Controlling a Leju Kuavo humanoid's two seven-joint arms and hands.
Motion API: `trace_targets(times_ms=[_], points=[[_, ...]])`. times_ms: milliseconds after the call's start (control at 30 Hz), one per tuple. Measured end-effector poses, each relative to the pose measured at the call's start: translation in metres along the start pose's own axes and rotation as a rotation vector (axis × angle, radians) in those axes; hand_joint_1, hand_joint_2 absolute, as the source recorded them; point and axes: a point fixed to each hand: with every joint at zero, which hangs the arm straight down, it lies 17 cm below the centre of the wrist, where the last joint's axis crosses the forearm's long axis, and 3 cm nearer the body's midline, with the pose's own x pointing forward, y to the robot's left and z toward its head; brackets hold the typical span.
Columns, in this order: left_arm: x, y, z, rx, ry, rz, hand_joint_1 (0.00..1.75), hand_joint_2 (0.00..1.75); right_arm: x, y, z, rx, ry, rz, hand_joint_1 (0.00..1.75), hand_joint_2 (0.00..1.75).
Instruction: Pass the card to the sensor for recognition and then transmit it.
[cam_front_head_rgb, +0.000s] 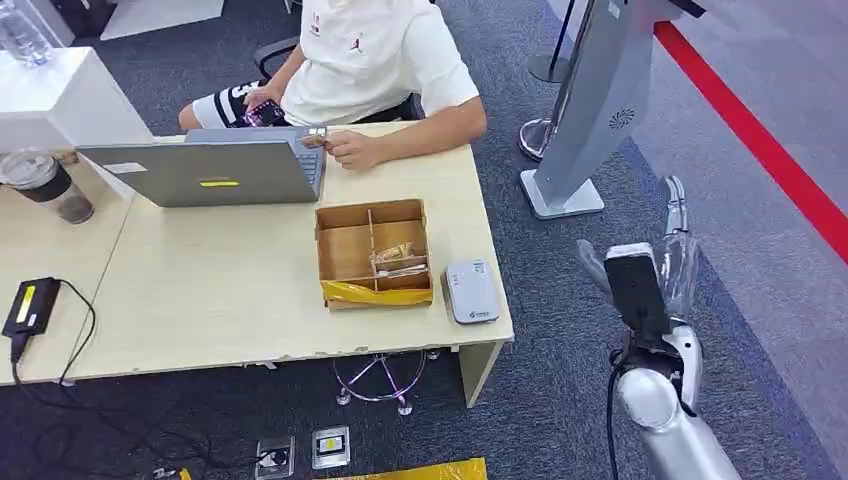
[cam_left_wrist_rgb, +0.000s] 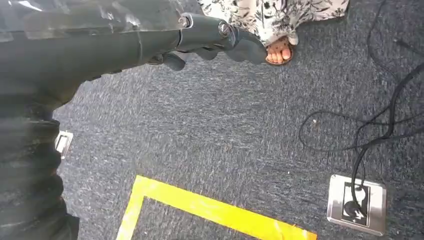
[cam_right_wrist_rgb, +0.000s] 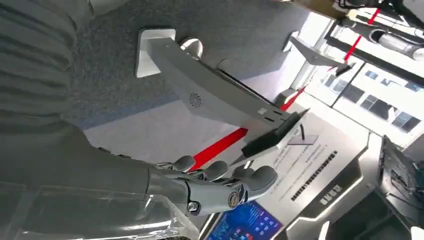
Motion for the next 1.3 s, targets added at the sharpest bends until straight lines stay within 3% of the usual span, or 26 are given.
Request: trace_targets(times_ms=[400, 433, 1300], points=[[0.003, -0.006, 0.002, -0.011, -0.010, -0.018, 0.00, 1.75, 0.066, -0.026, 0.000, -0.091, -0.196, 0.110, 0.00, 1.75], [0.003, -0.007, 0.002, -0.011, -0.010, -0.018, 0.00, 1.75, 0.069, -0.028, 0.000, -0.097, -0.203, 0.108, 1.75, 1.75], [0.008, -0.009, 0.003, -0.014, -0.022, -0.013, 0.00, 1.75, 0.088, -0.050, -0.002, -0.171, -0.208, 0.018, 1.75, 1.75]])
